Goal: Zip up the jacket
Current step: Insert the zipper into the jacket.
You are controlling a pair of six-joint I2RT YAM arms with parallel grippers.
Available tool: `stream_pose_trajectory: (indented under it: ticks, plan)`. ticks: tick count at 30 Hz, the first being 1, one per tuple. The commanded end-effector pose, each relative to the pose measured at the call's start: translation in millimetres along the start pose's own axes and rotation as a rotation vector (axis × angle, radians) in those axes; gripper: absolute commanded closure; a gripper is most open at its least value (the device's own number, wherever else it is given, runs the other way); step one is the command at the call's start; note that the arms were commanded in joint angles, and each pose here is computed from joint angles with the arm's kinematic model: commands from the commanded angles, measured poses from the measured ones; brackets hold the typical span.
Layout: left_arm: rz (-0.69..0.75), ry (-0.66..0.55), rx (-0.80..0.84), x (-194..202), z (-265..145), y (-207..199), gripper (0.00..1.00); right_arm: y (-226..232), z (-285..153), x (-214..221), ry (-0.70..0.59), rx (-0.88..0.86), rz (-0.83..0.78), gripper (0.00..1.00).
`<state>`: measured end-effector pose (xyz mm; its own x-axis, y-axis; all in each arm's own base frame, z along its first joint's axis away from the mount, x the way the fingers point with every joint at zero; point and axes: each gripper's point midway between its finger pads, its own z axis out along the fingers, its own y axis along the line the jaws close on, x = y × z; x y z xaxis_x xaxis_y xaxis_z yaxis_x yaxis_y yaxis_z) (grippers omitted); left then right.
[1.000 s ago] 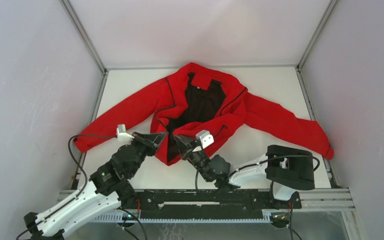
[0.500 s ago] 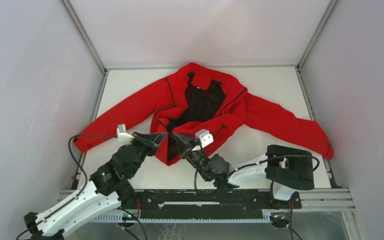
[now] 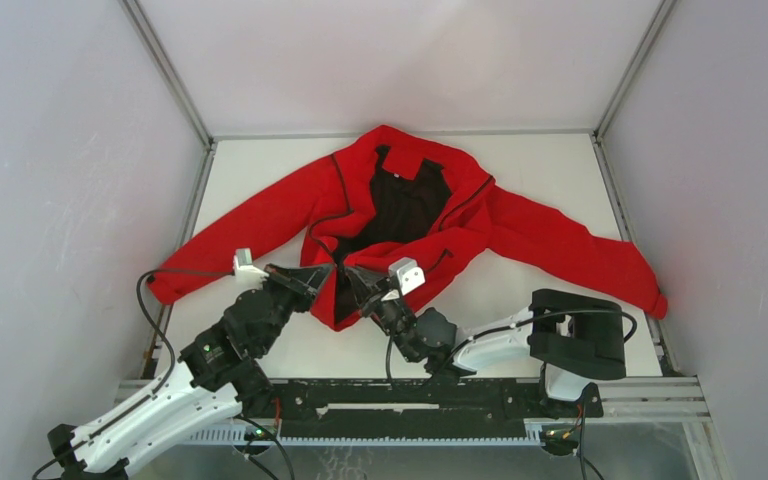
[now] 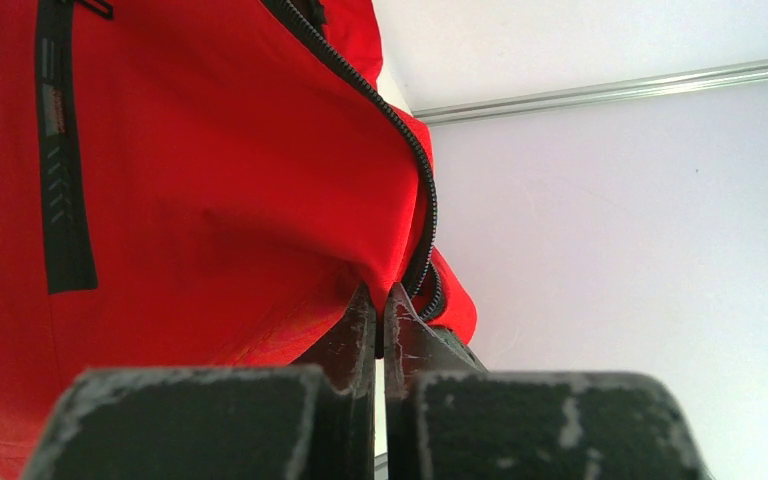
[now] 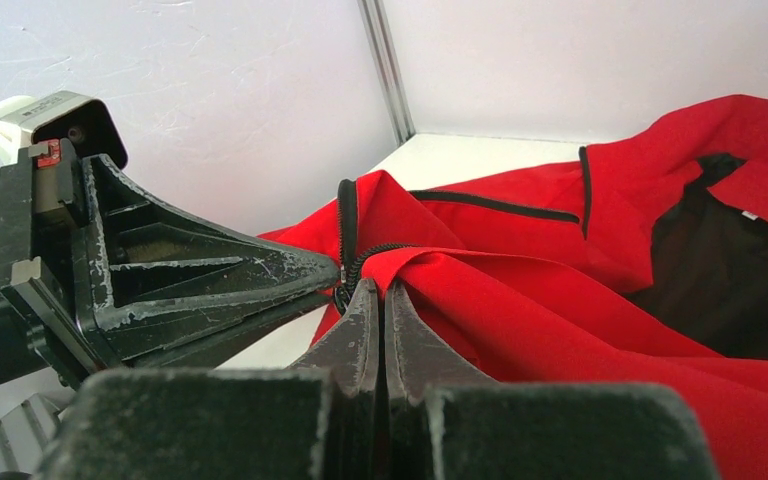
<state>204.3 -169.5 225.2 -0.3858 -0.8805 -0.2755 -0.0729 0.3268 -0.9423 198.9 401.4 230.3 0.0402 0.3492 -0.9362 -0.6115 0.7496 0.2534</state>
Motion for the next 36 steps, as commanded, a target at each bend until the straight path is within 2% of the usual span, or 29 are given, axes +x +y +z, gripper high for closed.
stream_pose_trajectory:
  ticks: [1, 36]
  plan:
    - [-0.013, 0.001, 0.03, 0.1, -0.1, -8.7, 1.0, 14.4, 7.1, -19.4, -0.054, -0.017, 0.05, 1.0]
    - [0.005, 0.025, 0.035, 7.0, 1.4, -9.0, 1.0, 16.7, 17.0, -21.6, -0.049, 0.019, 0.047, 1.0]
